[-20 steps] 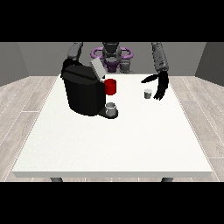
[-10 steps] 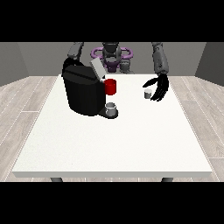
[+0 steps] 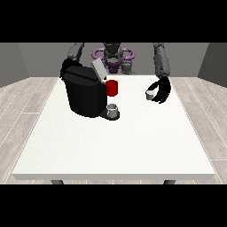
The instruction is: Insert the coffee pod into the coffee machine and close the lid
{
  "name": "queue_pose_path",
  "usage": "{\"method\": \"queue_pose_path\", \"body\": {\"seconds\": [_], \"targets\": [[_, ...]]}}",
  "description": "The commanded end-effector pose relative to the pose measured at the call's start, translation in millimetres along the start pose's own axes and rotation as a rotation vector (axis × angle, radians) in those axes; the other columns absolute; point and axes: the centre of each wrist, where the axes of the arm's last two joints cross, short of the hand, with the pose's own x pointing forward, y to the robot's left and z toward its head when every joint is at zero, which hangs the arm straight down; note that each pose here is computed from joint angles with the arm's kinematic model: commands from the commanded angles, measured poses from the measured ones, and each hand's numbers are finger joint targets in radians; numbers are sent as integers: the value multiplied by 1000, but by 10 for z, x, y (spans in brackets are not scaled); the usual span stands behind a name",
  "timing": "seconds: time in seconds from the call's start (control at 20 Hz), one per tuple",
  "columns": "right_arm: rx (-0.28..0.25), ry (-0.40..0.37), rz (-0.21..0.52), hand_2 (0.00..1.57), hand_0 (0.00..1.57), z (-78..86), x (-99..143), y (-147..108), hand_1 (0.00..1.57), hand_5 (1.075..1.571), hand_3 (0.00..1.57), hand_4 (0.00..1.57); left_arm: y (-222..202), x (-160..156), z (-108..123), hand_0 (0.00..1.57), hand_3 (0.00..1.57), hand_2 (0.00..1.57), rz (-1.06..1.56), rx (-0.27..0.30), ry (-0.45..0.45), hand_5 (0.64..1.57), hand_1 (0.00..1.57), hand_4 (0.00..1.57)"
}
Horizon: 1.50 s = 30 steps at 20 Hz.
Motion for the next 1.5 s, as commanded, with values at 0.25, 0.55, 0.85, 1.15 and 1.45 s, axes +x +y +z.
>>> {"method": "queue_pose_path", "body": {"seconds": [0.25,0.55,0.85,1.15,1.45], "targets": [[-22,7,1,0,0,-62,-52,76,0,1571,0,429,29,92,-105,899,776,1011,-156,-23,-6,1571,899,309],[-2,-16,-38,0,0,27,-3,156,0,1571,0,429,192,44,-138,1266,1363,1399,-142,28,-83,1571,1266,507],[-10,103,-15,0,0,68,-263,68,0,1571,0,490,201,485,-333,1400,1364,1423,-102,-65,-197,1571,1400,595],[-36,115,-15,0,0,-104,-311,-50,0,1571,0,456,263,1168,-572,1258,1297,1321,-113,-116,-258,1571,1258,529],[37,108,-19,0,0,-1,-244,113,0,1571,0,476,845,1252,-643,1272,1293,1342,-104,-49,-278,1571,1272,548]]}}
